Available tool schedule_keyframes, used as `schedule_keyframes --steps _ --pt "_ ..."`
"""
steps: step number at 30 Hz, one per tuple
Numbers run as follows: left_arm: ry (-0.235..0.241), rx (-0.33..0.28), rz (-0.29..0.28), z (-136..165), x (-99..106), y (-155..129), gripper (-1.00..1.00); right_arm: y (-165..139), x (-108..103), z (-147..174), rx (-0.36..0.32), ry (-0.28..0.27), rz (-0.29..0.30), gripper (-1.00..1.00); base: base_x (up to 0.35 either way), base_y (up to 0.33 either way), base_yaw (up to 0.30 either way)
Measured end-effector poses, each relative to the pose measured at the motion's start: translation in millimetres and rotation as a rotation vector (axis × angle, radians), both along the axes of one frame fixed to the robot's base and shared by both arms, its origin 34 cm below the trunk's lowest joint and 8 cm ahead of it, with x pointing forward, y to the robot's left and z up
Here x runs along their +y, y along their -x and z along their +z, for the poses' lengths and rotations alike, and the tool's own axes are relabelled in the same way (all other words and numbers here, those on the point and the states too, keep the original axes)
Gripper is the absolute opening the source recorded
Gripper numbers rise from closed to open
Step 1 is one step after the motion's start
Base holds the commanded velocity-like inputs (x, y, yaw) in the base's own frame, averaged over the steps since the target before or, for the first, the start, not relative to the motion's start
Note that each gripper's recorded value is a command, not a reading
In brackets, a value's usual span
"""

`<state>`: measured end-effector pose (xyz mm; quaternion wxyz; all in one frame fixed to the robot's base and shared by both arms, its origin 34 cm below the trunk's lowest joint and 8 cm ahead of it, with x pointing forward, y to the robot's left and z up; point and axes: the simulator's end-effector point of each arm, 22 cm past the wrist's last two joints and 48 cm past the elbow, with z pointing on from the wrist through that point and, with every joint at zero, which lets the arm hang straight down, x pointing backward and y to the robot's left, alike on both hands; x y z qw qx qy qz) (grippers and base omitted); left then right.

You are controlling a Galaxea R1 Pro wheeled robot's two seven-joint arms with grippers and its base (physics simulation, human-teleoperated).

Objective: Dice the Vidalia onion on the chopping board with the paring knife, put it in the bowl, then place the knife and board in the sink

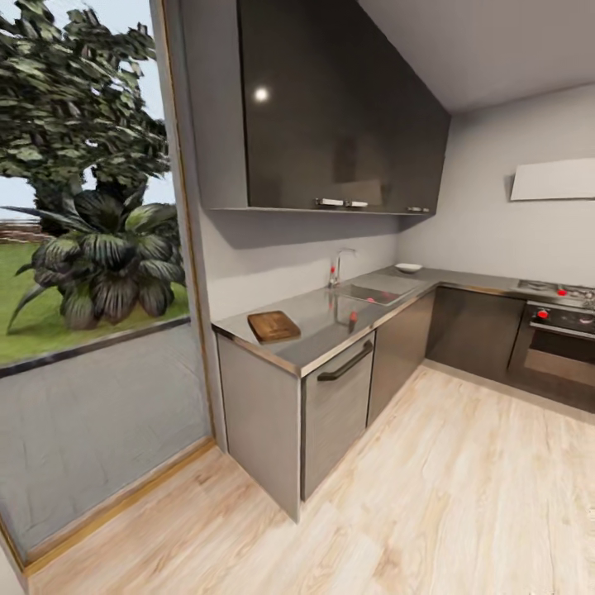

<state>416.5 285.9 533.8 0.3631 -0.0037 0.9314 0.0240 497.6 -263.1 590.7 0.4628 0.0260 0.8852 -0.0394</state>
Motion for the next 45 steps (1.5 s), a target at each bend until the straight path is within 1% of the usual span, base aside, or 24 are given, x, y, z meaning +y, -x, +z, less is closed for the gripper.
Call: schedule_keyframes --steps 25,33,45 --pt "-0.003 0.002 0.0 -0.4 2.0 0.6 1.0 2.1 0.1 -2.2 0.006 0.0 0.0 1.0 0.236 0.202 -0.276" --pt "-0.003 -0.006 -0.001 1.4 1.8 -2.1 1.0 2.6 0.1 -3.0 0.008 0.0 0.0 1.0 0.082 0.07 -0.268" --pt "-0.003 -0.011 0.002 6.2 2.6 -4.0 1.0 2.4 0.9 0.2 0.008 -0.002 0.003 1.0 0.002 0.002 -0.035"
